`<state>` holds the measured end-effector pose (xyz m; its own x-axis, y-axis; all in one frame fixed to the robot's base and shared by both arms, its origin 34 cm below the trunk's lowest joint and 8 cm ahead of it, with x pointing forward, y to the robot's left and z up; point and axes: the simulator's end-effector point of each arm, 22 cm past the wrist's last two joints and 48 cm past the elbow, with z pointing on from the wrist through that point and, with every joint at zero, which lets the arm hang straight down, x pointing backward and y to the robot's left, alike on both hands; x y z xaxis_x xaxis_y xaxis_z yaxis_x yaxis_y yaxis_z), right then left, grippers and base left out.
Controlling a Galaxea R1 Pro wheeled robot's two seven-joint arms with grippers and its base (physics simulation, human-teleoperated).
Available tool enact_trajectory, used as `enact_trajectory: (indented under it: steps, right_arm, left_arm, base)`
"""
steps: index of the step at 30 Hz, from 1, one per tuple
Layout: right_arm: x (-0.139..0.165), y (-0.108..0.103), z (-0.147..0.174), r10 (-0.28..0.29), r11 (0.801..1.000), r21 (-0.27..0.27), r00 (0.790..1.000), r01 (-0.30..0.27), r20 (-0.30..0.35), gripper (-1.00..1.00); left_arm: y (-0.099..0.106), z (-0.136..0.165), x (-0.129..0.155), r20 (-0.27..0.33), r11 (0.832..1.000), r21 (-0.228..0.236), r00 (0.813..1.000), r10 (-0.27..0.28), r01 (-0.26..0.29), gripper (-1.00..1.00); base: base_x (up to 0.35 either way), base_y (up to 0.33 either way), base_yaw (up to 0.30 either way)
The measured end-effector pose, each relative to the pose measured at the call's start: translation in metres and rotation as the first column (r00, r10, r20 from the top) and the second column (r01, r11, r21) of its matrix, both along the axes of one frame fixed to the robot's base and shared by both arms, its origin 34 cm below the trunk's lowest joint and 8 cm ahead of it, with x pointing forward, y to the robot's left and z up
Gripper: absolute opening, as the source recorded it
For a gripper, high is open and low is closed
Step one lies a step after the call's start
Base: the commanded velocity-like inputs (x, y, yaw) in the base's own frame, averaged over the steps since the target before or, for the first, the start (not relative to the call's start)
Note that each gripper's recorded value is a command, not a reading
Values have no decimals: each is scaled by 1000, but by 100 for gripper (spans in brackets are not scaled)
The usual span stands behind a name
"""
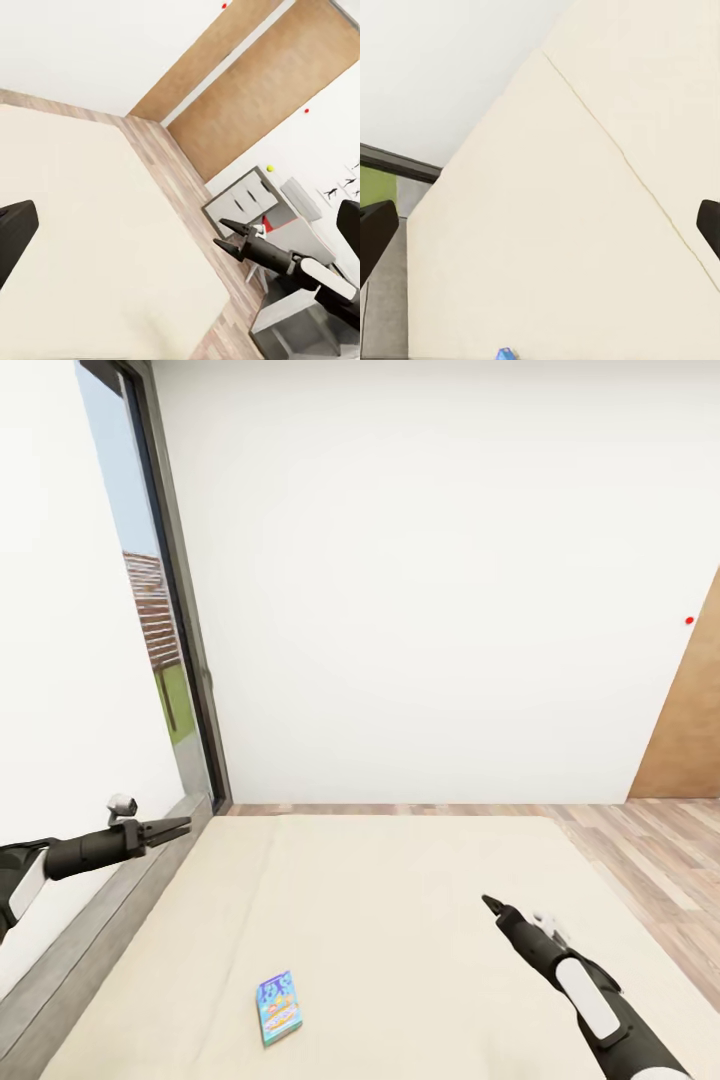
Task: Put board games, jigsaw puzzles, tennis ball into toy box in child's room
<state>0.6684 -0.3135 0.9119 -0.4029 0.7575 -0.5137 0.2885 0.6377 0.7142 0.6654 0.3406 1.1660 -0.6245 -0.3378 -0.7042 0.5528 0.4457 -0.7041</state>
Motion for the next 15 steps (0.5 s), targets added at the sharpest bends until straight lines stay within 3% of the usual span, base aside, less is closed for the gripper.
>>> enact_trajectory:
  steps: [2, 5, 6, 9, 11, 14, 15]
  right_arm:
    - [4, 4, 6, 11, 999, -30, 1000, -11, 0, 100]
    - [14, 7, 24, 19, 992, -127, 1000, -20, -7, 100]
    - [18, 6, 33, 18, 983, -183, 1000, -21, -17, 100]
    - [19, 3, 46, 7, 965, -262, 999, -21, -53, 100]
    - [16, 1, 53, -9, 946, -322, 994, -26, -106, 100]
    - [7, 4, 53, -27, 925, -378, 983, -44, -180, 100]
    - [6, 8, 53, -27, 921, -386, 981, -50, -194, 100]
  left_arm:
    - [2, -5, 4, -11, 1000, 17, 1000, 19, -19, 100]
    - [-1, -22, 14, -45, 996, 66, 997, 62, -59, 100]
    - [-6, -34, 20, -68, 992, 96, 994, 86, -80, 100]
    - [-14, -54, 31, -106, 982, 152, 986, 133, -116, 100]
    - [-23, -75, 43, -139, 964, 213, 972, 189, -157, 100]
    - [-35, -108, 60, -180, 919, 325, 939, 293, -224, 100]
    - [-39, -120, 66, -190, 894, 372, 922, 337, -250, 100]
  base:
    - [0, 16, 0]
    - [0, 8, 0]
    - [0, 4, 0]
    - [0, 3, 0]
    - [0, 1, 0]
    - [0, 0, 0]
    - [0, 0, 0]
